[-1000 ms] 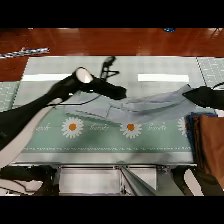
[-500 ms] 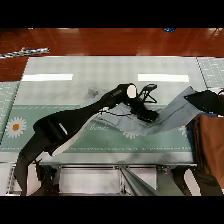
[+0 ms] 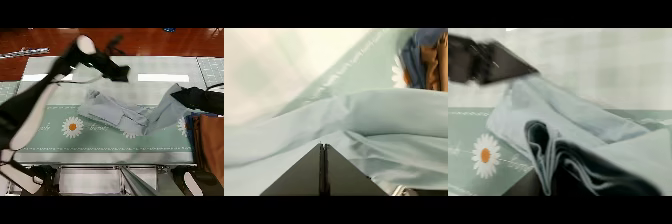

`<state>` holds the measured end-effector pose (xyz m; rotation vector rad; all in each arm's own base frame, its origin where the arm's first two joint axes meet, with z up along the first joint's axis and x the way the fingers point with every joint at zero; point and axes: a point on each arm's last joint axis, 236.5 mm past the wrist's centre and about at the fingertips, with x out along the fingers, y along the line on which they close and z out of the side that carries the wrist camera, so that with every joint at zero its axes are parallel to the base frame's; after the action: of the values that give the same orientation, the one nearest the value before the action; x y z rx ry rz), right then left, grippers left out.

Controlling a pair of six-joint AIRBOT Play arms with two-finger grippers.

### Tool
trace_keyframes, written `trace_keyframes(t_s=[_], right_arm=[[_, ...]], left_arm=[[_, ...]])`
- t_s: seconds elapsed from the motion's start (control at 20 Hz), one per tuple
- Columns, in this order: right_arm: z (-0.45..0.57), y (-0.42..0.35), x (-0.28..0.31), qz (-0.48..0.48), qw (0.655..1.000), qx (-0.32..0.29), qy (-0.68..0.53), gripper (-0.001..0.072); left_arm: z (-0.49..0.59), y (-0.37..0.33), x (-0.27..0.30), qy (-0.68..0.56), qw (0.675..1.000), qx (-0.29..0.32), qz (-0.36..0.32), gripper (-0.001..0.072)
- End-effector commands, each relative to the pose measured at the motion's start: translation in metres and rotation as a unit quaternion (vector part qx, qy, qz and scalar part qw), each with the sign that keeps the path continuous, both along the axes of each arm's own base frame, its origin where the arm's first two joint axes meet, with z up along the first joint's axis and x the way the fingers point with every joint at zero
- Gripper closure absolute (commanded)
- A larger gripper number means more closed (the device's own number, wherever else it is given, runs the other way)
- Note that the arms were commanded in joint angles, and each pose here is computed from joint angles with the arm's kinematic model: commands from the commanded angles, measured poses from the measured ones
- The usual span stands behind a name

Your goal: Fold the shirts.

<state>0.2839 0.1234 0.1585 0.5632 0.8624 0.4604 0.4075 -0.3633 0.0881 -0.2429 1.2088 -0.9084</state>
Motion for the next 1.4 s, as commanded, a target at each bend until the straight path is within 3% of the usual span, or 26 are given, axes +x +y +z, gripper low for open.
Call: trace_keyframes(t_s=[0.0,0.2,0.35,0.75,0.8,0.85,0.9,0.95,1.2,1.35], right_arm=[[0.000,0.060,0.025,0.034,0.998,0.046,-0.010,0.0683],[-0.018,0.158,0.063,0.097,0.993,0.065,0.003,0.0682],[-0.048,0.228,0.083,0.144,0.987,0.062,0.034,0.0682],[-0.143,0.300,0.099,0.172,0.977,0.052,0.115,0.0681],[-0.149,0.302,0.100,0.170,0.976,0.057,0.122,0.0633],[-0.155,0.306,0.096,0.174,0.974,0.062,0.133,0.0460],[-0.157,0.308,0.092,0.182,0.971,0.065,0.140,0.0331],[-0.157,0.309,0.084,0.199,0.967,0.062,0.145,0.0300],[-0.111,0.223,0.088,0.231,0.961,0.025,0.151,0.0301],[-0.062,0.104,0.095,0.174,0.974,-0.085,0.115,0.0301]], left_arm=[[0.087,0.118,0.015,-0.094,0.993,0.013,0.072,0.0683],[0.112,0.245,-0.027,-0.153,0.966,0.108,0.176,0.0682],[0.078,0.303,-0.070,-0.138,0.947,0.162,0.240,0.0682],[-0.029,0.273,-0.144,-0.023,0.960,0.082,0.265,0.0682],[-0.041,0.272,-0.147,-0.010,0.960,0.081,0.268,0.0682],[-0.049,0.272,-0.148,-0.002,0.959,0.080,0.271,0.0682],[-0.057,0.273,-0.148,0.000,0.957,0.080,0.278,0.0682],[-0.063,0.274,-0.148,0.003,0.956,0.080,0.283,0.0682],[-0.064,0.279,-0.139,-0.010,0.951,0.079,0.298,0.0682],[-0.065,0.278,-0.141,-0.007,0.952,0.079,0.296,0.0682]])
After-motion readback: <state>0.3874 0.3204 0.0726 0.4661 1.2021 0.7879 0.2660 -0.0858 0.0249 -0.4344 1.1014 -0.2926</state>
